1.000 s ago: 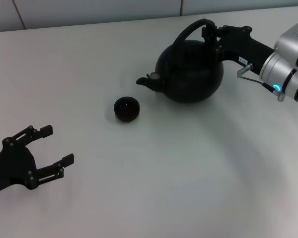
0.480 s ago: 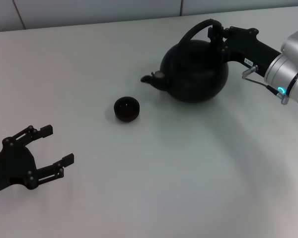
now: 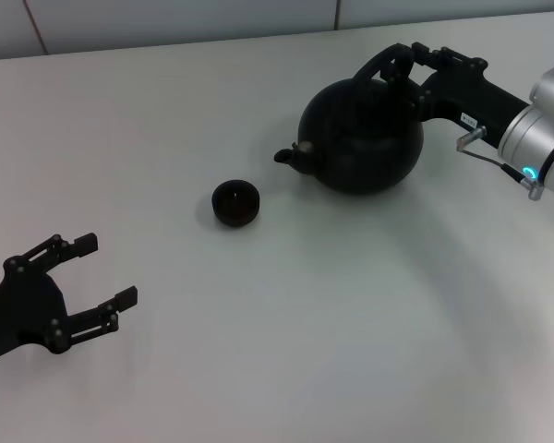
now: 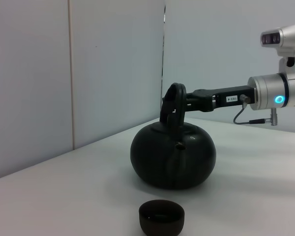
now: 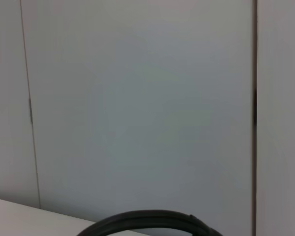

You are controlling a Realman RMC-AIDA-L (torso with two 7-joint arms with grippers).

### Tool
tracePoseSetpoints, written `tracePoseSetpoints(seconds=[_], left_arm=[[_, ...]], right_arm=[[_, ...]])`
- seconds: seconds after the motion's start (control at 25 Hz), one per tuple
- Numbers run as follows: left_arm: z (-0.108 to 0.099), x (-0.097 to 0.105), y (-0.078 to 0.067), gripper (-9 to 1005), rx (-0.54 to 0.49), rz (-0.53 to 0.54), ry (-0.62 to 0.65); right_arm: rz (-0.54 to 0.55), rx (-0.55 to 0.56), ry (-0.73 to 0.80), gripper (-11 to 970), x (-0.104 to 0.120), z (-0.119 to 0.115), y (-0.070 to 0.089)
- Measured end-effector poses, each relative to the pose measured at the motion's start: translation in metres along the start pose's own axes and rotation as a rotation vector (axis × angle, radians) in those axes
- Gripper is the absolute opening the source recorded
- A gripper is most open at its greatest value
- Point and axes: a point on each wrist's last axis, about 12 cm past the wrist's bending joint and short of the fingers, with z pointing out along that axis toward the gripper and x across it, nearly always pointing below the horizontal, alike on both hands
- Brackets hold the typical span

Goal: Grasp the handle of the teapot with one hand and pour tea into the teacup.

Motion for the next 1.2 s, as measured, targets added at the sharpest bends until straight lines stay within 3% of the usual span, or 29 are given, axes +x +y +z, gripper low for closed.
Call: tracePoseSetpoints(seconds=[0.2,0.32,0.6,1.2], left_arm=[[0.000,0.000,0.000,869,0.001,-0.001,-0.001],[0.000,0.000,0.000,870,0.001,-0.001,-0.001],[0.001,0.000,0.000,870,0.002,0.000,-0.002],[0.003,-0.002,0.002,870,0.004,0.006,-0.002]], right_arm=[[-0.002,-0.002,-0.010,486,0.000,-0.003,-0.001],[0.001,-0.002,-0.016,718,-0.001,-0.004,-0.001],[0.015,-0.011,-0.038,776,0.003,-0.014,0.000],[0.099,0.014,-0.128,810,0.037,-0.096,0.008]])
